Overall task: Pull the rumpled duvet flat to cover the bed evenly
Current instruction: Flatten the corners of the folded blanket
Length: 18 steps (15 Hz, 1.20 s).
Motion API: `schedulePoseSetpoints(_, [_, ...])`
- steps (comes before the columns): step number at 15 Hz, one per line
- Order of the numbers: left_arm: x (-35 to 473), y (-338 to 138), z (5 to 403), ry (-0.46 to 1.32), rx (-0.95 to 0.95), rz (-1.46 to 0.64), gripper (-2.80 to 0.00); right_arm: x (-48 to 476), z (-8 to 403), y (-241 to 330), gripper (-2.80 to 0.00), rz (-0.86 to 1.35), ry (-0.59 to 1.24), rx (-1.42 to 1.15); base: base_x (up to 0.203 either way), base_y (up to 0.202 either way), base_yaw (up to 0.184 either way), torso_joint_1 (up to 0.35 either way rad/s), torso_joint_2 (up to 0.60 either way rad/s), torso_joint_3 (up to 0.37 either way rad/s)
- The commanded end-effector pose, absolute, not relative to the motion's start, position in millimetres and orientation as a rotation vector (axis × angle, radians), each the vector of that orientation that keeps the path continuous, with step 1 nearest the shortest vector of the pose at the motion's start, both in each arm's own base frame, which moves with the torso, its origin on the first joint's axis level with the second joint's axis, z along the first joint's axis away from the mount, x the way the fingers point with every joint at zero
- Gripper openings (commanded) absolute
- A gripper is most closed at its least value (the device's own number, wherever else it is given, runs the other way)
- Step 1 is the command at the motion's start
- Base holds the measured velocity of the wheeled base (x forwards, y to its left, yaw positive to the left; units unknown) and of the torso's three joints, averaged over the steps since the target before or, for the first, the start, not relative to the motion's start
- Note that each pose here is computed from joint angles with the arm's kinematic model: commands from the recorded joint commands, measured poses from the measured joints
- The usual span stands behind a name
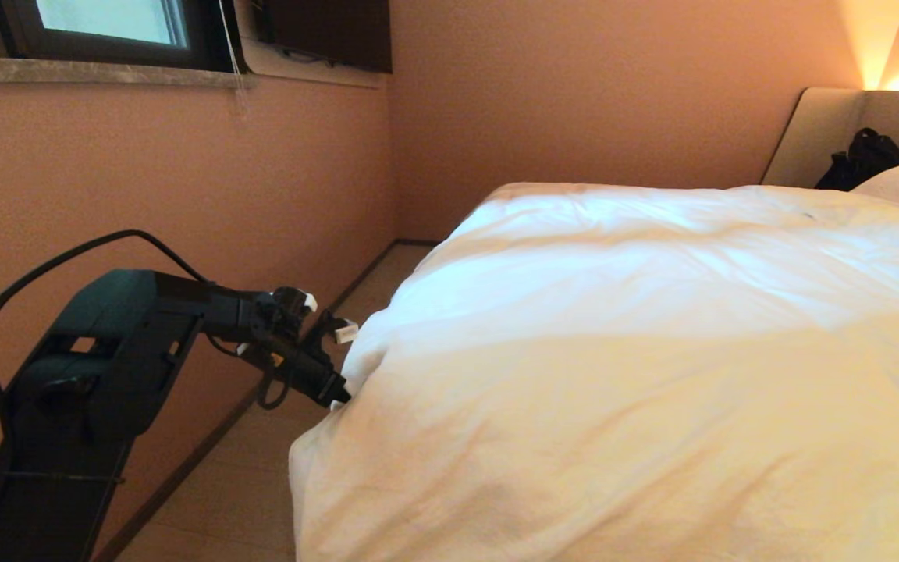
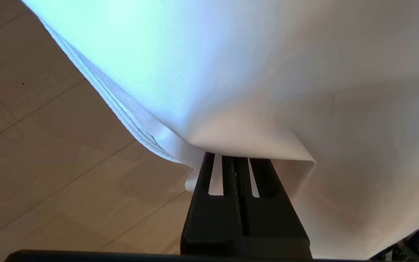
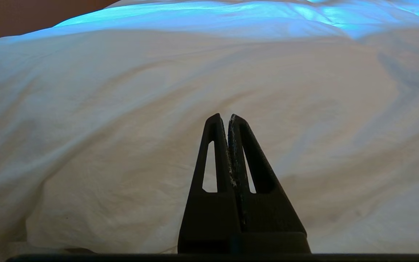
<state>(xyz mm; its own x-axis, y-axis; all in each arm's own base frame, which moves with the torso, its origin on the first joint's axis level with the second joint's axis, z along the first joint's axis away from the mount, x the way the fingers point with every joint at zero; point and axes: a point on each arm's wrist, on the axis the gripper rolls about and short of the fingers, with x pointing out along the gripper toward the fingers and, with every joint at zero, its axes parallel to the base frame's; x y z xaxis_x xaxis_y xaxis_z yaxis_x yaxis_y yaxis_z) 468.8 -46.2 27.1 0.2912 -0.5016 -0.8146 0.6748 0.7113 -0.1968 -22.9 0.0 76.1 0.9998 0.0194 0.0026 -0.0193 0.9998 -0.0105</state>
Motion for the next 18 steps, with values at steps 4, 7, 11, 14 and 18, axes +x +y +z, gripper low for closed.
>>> schedulePoseSetpoints(4, [467,-38,34,1.008,0.221,-0.737,-2.80,-23,76,0,-2.80,0.020,-0.003,-0.011,0.000,0.000,0.000,0.000,0.00,0.000])
schedulePoseSetpoints(7, [468,-8,41,1.056,0.260,-0.531,-2.80,-23,76,0,-2.80,0.020,-0.003,-0.011,0.000,0.000,0.000,0.000,0.00,0.000])
schedulePoseSetpoints(11, [457,8,63,1.085,0.200,-0.359,-2.80,-23,76,0,-2.80,0.020,-0.003,-0.011,0.000,0.000,0.000,0.000,0.00,0.000])
schedulePoseSetpoints(14, [431,9,91,1.089,0.155,-0.330,-2.80,-23,76,0,-2.80,0.020,-0.003,-0.011,0.000,0.000,0.000,0.000,0.00,0.000])
schedulePoseSetpoints(18, [362,7,146,1.036,0.095,-0.286,-2.80,-23,76,0,-2.80,0.020,-0.003,-0.011,0.000,0.000,0.000,0.000,0.00,0.000])
